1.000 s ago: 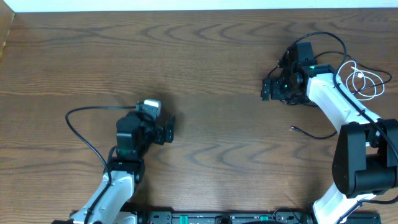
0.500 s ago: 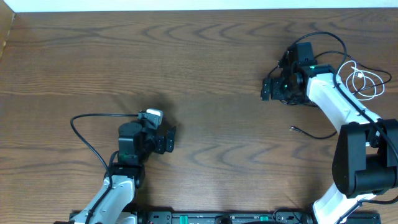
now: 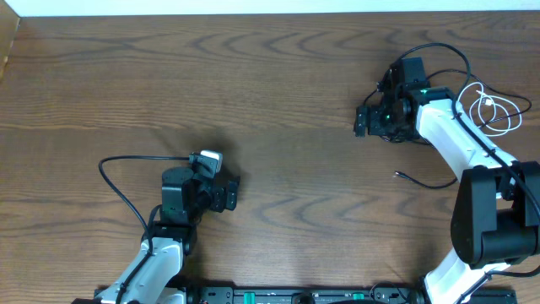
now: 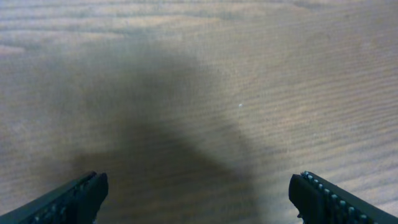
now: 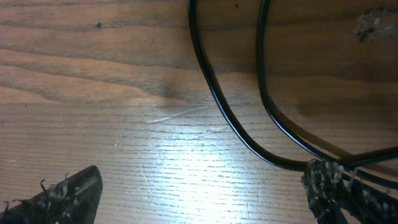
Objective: Untangle cables
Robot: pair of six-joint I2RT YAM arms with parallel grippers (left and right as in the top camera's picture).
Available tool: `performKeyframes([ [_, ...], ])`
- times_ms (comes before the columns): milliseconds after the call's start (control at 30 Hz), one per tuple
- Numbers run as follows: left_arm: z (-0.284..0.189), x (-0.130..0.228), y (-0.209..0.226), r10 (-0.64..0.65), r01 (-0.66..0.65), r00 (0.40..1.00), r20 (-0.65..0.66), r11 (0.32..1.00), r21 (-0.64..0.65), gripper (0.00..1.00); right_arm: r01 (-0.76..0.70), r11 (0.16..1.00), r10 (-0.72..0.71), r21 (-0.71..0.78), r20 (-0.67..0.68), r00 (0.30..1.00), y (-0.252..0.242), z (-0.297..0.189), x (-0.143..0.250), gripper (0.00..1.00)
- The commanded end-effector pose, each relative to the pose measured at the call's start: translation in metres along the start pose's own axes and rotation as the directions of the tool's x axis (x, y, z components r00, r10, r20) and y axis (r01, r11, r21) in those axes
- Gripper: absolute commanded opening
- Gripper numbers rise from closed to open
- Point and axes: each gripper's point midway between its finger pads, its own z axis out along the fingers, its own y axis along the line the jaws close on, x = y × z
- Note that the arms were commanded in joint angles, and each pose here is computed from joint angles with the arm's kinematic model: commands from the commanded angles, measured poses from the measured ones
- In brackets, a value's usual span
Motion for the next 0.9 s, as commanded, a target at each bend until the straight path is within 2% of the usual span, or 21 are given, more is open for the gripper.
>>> performKeyframes([
  [0, 0.001, 0.013, -0.003, 0.0, 0.001, 0.999, -0.047, 1.0, 0.011, 0.98, 0.004, 1.0, -0.004, -0.009, 0.011, 1.0, 0.003, -0.005, -0.001, 0.99],
  [233, 0.002, 0.028, -0.003, -0.01, 0.011, 0.996, -0.088, 1.0, 0.013, 0.98, 0.004, 1.0, -0.004, -0.009, 0.011, 1.0, 0.003, -0.005, -0.001, 0.99],
  [500, -0.003, 0.034, -0.008, 0.008, -0.008, 1.0, -0.005, 1.0, 0.027, 0.98, 0.005, 1.0, -0.005, -0.009, 0.011, 1.0, 0.003, -0.005, -0.001, 0.99],
  [867, -0.01, 0.036, -0.01, 0.018, -0.018, 0.999, 0.032, 1.0, 0.023, 0.98, 0.007, 1.0, -0.007, -0.01, 0.011, 1.0, 0.004, -0.005, 0.0, 0.99],
])
